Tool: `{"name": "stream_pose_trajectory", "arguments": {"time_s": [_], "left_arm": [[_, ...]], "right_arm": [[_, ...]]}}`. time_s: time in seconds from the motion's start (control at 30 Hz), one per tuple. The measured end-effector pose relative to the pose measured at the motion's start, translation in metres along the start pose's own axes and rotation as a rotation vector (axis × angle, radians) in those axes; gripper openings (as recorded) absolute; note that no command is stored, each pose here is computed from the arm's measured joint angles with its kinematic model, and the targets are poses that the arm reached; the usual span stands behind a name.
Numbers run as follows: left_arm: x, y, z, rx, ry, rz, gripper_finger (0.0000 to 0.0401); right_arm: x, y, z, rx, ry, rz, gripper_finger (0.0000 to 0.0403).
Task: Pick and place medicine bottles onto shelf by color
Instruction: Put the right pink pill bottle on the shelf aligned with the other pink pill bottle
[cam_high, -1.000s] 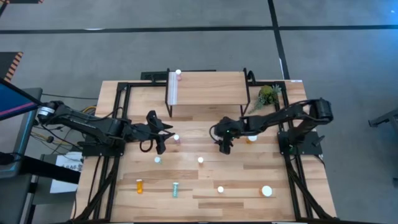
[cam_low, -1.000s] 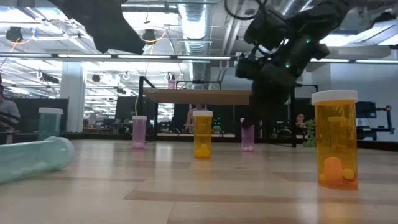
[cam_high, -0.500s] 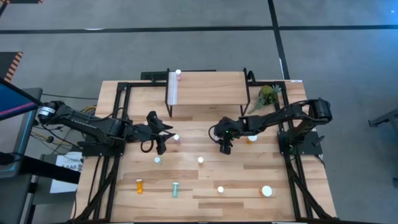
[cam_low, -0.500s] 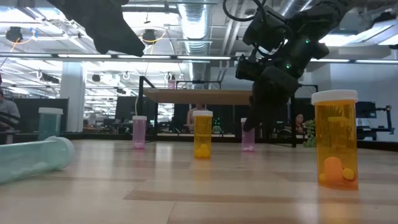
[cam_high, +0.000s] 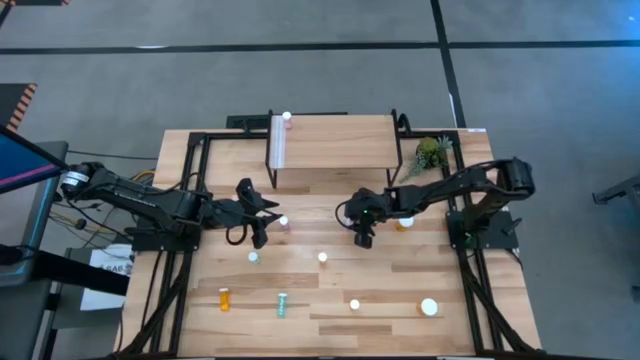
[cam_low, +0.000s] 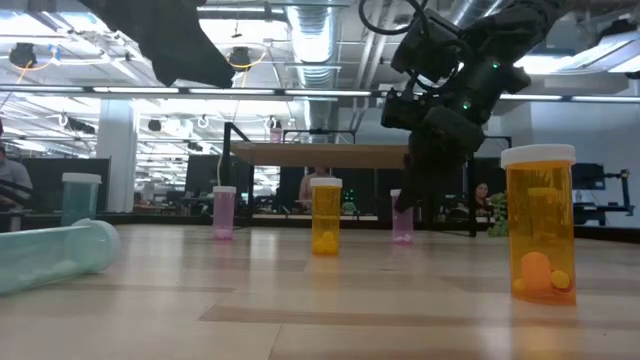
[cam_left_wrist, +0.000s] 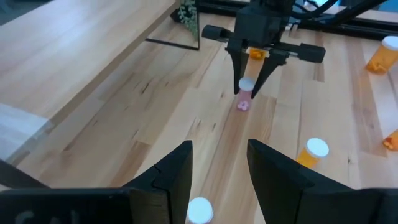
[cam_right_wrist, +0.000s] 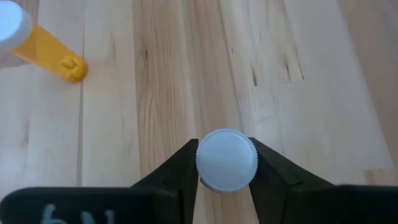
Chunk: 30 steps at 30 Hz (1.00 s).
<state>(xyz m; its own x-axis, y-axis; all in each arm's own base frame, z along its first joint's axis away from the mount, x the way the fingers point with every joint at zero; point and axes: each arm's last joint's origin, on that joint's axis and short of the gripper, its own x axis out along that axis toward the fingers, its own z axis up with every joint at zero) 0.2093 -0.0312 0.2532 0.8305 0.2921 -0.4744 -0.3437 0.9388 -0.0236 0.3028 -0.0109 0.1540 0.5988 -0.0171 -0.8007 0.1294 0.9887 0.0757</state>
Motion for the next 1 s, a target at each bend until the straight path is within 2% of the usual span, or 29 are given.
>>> {"name": "stream_pose_trajectory", "arguments": {"time_s": [0.33,0.53,0.67,0.83,1.0], "left_arm": [[0.0,0.0,0.007,0.023,-0.076,0.037,0.0149],[0.0,0.002,0.006,0.041,-0.078,0.097,0.0199],[0.002,0.004,0.007,0.016,-0.065,0.047,0.023],[0.02,0.005,0.007,0.036,-0.055,0.056,0.0248],[0.052,0.002,0.008,0.062,-0.085,-0.009,0.0258]], "right_arm": [[-0.021,0.004,0.03,-0.034,-0.039,0.005,0.0136],[-0.038,0.004,0.06,-0.083,-0.096,0.001,0.014],[-0.051,0.0,0.08,-0.09,-0.136,-0.011,0.0143],[-0.066,-0.005,0.1,-0.094,-0.181,0.0,0.014],[-0.074,-0.006,0.112,-0.093,-0.223,0.046,0.0138]]}}
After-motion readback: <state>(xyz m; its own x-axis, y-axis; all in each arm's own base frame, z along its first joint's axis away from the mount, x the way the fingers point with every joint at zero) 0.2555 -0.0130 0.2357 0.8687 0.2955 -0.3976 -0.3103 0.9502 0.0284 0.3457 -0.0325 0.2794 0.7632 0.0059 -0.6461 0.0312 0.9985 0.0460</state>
